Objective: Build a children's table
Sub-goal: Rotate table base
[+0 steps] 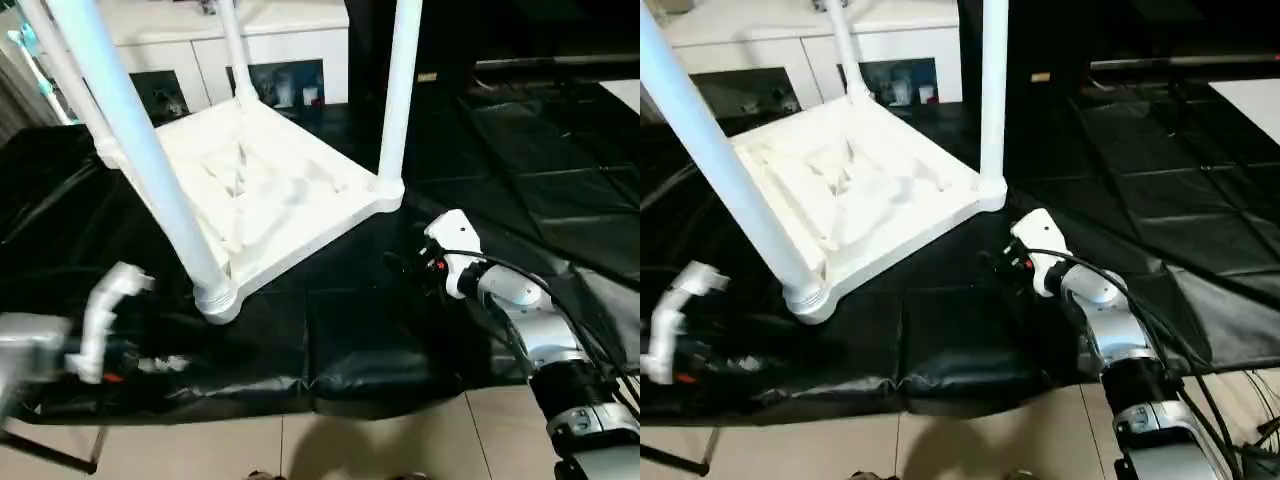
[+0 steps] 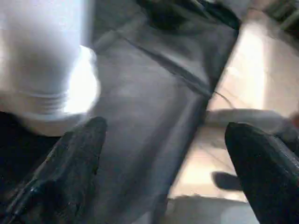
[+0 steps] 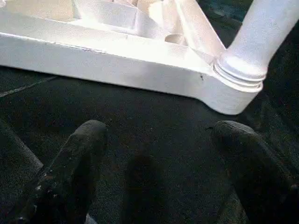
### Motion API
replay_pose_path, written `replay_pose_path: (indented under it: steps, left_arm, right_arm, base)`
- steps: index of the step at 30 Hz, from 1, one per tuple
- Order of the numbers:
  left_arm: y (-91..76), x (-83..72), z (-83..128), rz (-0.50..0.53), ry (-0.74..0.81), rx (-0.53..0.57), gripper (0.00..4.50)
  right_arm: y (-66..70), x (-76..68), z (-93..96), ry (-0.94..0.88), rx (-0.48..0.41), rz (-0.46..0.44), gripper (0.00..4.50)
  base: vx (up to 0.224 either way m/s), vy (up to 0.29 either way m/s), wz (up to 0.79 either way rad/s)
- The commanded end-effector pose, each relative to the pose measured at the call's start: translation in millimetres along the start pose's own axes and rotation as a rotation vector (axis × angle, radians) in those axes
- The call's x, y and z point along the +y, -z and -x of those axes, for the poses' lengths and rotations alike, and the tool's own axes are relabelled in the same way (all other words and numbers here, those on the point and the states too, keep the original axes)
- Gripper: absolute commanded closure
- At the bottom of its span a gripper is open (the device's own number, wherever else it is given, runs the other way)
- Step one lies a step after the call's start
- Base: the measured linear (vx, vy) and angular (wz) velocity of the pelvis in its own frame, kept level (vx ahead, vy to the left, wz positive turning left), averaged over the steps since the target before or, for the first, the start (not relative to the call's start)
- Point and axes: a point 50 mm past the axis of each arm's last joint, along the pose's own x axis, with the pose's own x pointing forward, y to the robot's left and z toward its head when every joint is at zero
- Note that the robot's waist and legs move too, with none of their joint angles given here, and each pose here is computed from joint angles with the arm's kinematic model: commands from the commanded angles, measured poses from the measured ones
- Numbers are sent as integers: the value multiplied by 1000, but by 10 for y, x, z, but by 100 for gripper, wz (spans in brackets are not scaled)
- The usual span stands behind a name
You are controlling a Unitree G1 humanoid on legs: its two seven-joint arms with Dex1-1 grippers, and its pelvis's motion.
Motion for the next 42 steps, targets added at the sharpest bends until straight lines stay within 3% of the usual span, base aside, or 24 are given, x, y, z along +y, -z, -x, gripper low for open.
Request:
replay_pose_path:
  steps: [1,4,7,10,14,19,20,25,30,36,40,42]
  left_arm:
    - [-116,93,177,-71,-105,-25,2]
    - [-135,131,212,-87,-138,-37,2]
    - [-273,197,240,-140,-180,-149,2]
    - [-381,178,144,-164,-139,-240,2]
    - [-393,213,39,-196,-150,-265,2]
    - [-412,215,-149,-191,-105,-330,2]
    - [-426,179,-218,-174,-56,-351,2]
    - [-461,87,-362,-150,43,-382,2]
    - [-474,6,-515,-150,113,-387,2]
    - [-594,-216,-865,-165,263,-412,2]
    - [-671,-378,-1113,-181,361,-425,2]
    - [-744,-469,-1309,-211,403,-437,2]
  right_arm:
    - [-22,39,-14,-16,-9,18,54]
    - [-20,42,-14,-17,-8,18,54]
    - [-8,53,-20,-23,-5,17,54]
    - [-2,76,-34,-31,-2,15,54]
    - [-5,115,-57,-47,-4,7,54]
    - [-124,325,-33,-244,-110,-85,54]
    - [-154,484,57,-421,-131,-98,54]
    - [-92,656,202,-611,-85,-111,54]
    - [-63,635,197,-582,-73,-123,54]
    - [-104,600,200,-574,-60,-118,54]
    - [-22,418,52,-358,22,-64,54]
    - [70,184,-52,-117,109,-69,54]
  base:
    - [0,0,0]
    - [0,0,0]
    - [0,0,0]
    - [0,0,0]
    - [0,0,0]
    - [0,0,0]
    - [0,0,0]
    - [0,0,0]
    - [0,0,0]
    - [0,0,0]
    - [0,0,0]
    - [0,0,0]
